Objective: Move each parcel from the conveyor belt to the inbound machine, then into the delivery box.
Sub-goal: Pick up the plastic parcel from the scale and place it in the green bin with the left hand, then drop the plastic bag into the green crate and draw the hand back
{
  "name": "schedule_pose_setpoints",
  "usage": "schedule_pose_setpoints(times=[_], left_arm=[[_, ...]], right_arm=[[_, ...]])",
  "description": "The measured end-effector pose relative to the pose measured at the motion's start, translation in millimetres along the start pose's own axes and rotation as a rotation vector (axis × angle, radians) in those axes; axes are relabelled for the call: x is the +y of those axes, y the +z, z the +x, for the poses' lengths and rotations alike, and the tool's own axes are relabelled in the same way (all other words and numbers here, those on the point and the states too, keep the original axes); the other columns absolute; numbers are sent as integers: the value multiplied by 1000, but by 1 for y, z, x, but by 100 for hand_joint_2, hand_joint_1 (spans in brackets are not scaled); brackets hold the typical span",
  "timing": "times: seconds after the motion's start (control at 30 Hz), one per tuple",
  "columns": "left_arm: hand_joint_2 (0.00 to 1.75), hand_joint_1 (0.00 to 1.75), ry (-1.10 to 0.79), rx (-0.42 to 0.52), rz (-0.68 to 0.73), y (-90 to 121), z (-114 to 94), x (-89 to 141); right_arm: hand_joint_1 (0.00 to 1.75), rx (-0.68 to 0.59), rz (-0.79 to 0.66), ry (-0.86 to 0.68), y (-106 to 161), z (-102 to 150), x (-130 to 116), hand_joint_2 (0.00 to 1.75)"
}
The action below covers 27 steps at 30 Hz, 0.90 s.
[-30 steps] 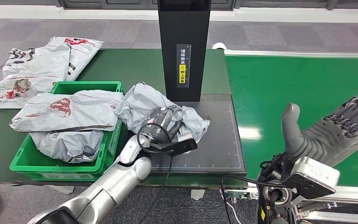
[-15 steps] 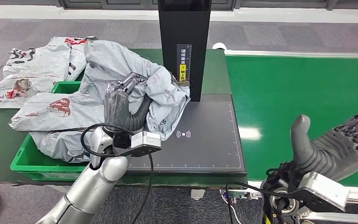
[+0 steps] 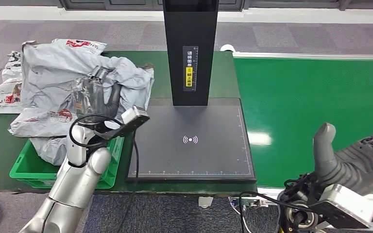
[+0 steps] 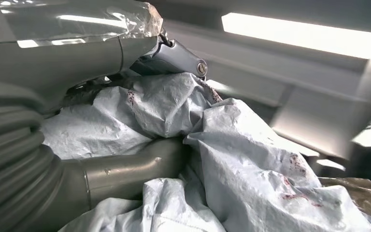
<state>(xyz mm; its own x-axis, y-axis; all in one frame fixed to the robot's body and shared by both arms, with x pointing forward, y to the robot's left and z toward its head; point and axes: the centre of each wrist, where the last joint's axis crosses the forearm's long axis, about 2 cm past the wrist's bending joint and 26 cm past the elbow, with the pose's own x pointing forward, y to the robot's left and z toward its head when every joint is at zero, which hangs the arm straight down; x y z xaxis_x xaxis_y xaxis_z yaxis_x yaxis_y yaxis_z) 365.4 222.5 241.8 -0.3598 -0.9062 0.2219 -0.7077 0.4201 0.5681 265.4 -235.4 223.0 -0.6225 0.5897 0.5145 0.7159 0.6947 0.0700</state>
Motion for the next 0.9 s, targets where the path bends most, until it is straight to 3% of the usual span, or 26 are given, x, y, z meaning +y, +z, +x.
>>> schedule_pose_setpoints(times=[0.4,0.43,0.53,0.57,0.8,0.9], left_arm=[[175,175,-280,152,-153,22,-75,-6],[175,152,-299,165,-171,26,-81,-6],[175,31,-355,208,-230,36,-96,-9],[175,14,-374,225,-252,39,-99,-10],[175,14,-471,303,-365,59,-119,-16],[175,3,-478,316,-379,63,-122,-16]], right_arm=[[0,17,1,12,-3,2,-1,175],[0,18,1,13,-3,2,-1,175],[0,17,1,13,-3,2,-1,175],[0,18,1,13,-3,2,-1,175],[0,27,2,15,-4,2,-1,175],[0,26,2,15,-4,2,-1,175]])
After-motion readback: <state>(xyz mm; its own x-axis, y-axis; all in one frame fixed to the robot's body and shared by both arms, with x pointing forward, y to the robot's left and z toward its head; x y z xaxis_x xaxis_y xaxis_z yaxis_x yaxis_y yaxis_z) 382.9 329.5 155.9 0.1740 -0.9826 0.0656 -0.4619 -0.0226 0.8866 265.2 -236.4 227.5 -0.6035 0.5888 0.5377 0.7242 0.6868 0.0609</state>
